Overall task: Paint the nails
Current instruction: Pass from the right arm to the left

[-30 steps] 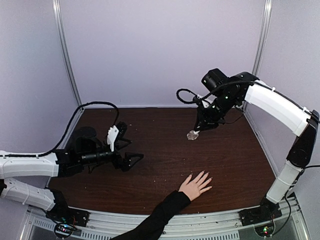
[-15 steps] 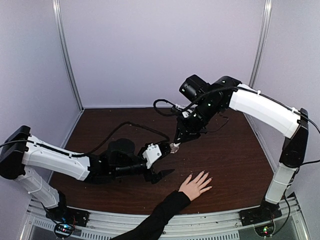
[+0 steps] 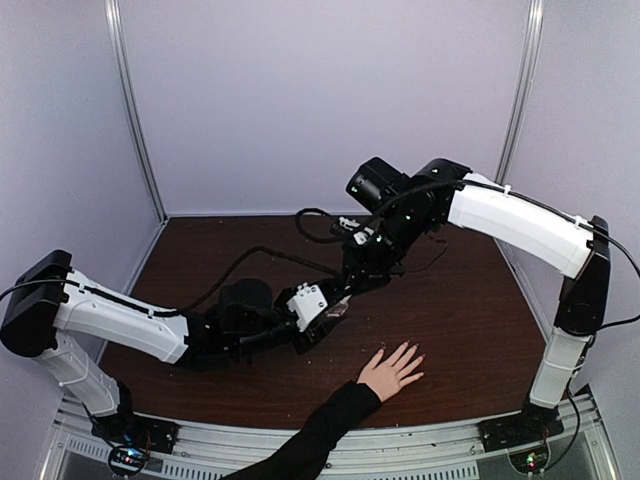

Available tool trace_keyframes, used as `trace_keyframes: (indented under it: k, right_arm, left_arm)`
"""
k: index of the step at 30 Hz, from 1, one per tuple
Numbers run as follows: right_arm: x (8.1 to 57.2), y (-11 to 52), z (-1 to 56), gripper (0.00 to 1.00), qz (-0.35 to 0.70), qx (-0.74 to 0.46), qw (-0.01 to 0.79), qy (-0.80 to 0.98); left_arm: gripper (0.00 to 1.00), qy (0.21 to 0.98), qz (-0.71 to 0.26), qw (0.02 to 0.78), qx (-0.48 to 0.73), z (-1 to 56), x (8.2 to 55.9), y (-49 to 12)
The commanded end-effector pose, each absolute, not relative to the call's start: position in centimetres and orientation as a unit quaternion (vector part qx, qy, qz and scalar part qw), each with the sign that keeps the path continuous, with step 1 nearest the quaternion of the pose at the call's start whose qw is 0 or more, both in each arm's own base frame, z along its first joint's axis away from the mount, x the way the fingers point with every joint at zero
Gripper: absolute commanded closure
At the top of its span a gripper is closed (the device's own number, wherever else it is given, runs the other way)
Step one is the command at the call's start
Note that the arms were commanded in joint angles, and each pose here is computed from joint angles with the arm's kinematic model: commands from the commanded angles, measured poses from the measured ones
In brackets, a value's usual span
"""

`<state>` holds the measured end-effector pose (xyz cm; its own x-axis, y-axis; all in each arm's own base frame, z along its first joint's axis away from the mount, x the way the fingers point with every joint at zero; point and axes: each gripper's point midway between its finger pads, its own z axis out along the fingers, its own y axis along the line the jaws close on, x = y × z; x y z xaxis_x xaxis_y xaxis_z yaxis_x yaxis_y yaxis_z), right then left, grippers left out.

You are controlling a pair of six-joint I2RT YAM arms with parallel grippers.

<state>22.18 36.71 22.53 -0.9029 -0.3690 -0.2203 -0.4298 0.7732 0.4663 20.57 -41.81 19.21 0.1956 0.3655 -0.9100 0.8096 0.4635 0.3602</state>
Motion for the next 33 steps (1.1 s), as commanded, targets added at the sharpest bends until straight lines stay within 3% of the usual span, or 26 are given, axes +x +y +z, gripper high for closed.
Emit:
trace_keyframes:
  k: [1,13,17,22,33]
  right_arm:
    - [22.0,37.8,24.1,1.0,0.287,-0.218,0.069,0.93]
    - [21.5,38.2,24.7,1.0,0.3,-0.222,0.067,0.925]
    - [21.8,38.1,25.7,0.76,0.307,-0.226,0.086,0.921]
    - [23.7,37.0,28.5,0.48,0.308,-0.223,0.145,0.913]
    - [26.2,33.2,35.1,0.34,0.362,-0.205,0.309,0.855]
  left_arm:
    - [0.54,0.596,-0.188,0.635,0.453,21.6,21.4,-42.3]
    - [0.83,0.601,-0.187,0.647,0.43,22.6,21.8,-41.8]
    - [0.95,0.596,-0.203,0.654,0.42,23.5,21.5,-41.5]
    - [0.97,0.59,-0.232,0.653,0.414,24.3,20.7,-41.3]
    - [1.0,0.599,-0.288,0.646,0.375,25.9,19.6,-39.5]
